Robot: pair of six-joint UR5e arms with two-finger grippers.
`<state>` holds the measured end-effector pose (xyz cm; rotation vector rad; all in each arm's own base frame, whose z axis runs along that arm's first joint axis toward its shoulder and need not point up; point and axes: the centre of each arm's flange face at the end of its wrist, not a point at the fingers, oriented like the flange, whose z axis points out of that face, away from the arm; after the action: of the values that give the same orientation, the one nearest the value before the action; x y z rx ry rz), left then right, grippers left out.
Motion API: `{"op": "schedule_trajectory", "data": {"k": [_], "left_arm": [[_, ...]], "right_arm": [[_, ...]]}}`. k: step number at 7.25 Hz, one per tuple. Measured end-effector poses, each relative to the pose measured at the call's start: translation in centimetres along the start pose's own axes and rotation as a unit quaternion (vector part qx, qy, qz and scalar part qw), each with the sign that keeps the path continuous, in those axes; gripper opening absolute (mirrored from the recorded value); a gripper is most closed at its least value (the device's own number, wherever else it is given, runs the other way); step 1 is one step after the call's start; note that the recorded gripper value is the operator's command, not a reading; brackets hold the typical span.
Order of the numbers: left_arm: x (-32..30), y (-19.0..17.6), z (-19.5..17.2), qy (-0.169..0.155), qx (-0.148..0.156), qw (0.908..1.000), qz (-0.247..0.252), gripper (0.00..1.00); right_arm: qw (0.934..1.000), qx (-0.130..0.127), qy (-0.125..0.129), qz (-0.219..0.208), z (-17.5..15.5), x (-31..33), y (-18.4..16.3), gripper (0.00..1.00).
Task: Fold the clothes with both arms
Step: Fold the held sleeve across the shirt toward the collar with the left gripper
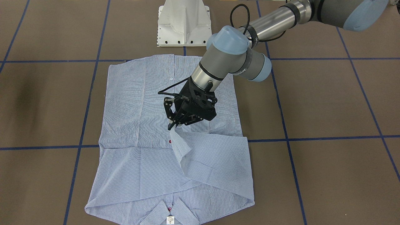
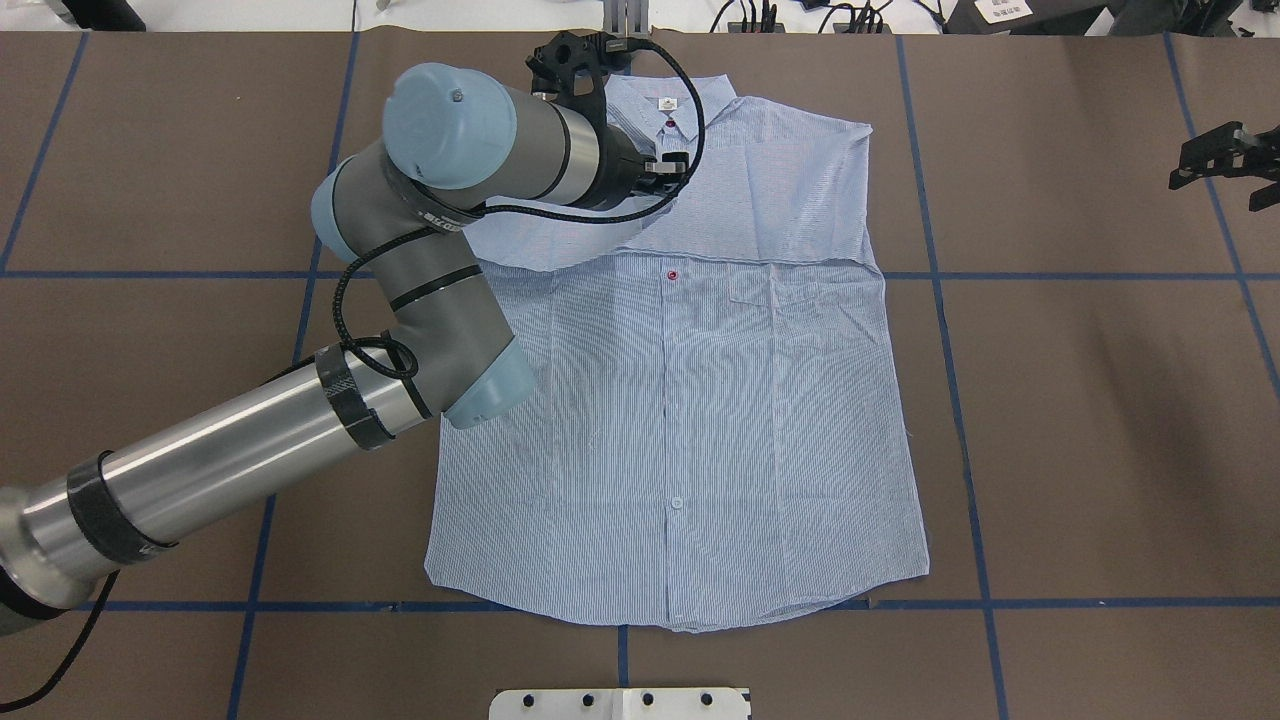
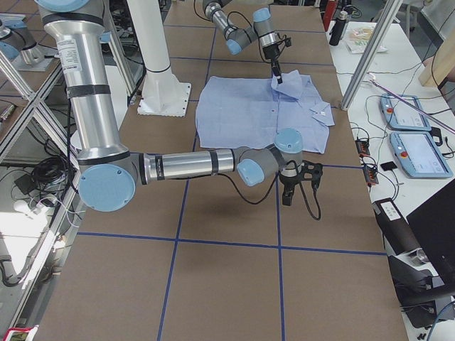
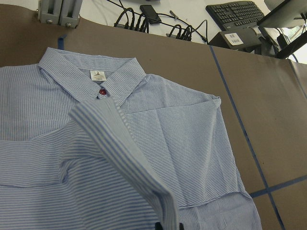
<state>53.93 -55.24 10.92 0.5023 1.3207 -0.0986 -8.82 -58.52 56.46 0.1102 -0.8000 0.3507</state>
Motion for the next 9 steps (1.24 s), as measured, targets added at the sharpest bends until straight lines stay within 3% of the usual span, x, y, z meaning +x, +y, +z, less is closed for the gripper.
{"op": "schedule_trajectory", "data": {"k": [3,4,5,9], "left_arm": [[3.1,1.5,2.1,0.0,0.006,0.9999,-0.013,0.0],[3.5,2.2,2.4,-0.001,0.008,0.9999,-0.013,0.7],[3.8,2.8,2.8,-0.003,0.012,0.9998,-0.012,0.97],[7.7,2.4,3.5,-0.008,0.021,0.9997,-0.011,0.99]], "right_arm": [[1.0,0.001,-0.001,-0.001,0.0,0.0,-0.2,1.0],[1.0,0.0,-0.002,-0.001,0.0,-0.1,-0.2,1.0],[1.0,0.001,-0.002,-0.002,0.0,-0.1,-0.2,1.0],[0.9999,0.001,-0.011,-0.005,-0.6,-0.7,-0.1,1.0]]}}
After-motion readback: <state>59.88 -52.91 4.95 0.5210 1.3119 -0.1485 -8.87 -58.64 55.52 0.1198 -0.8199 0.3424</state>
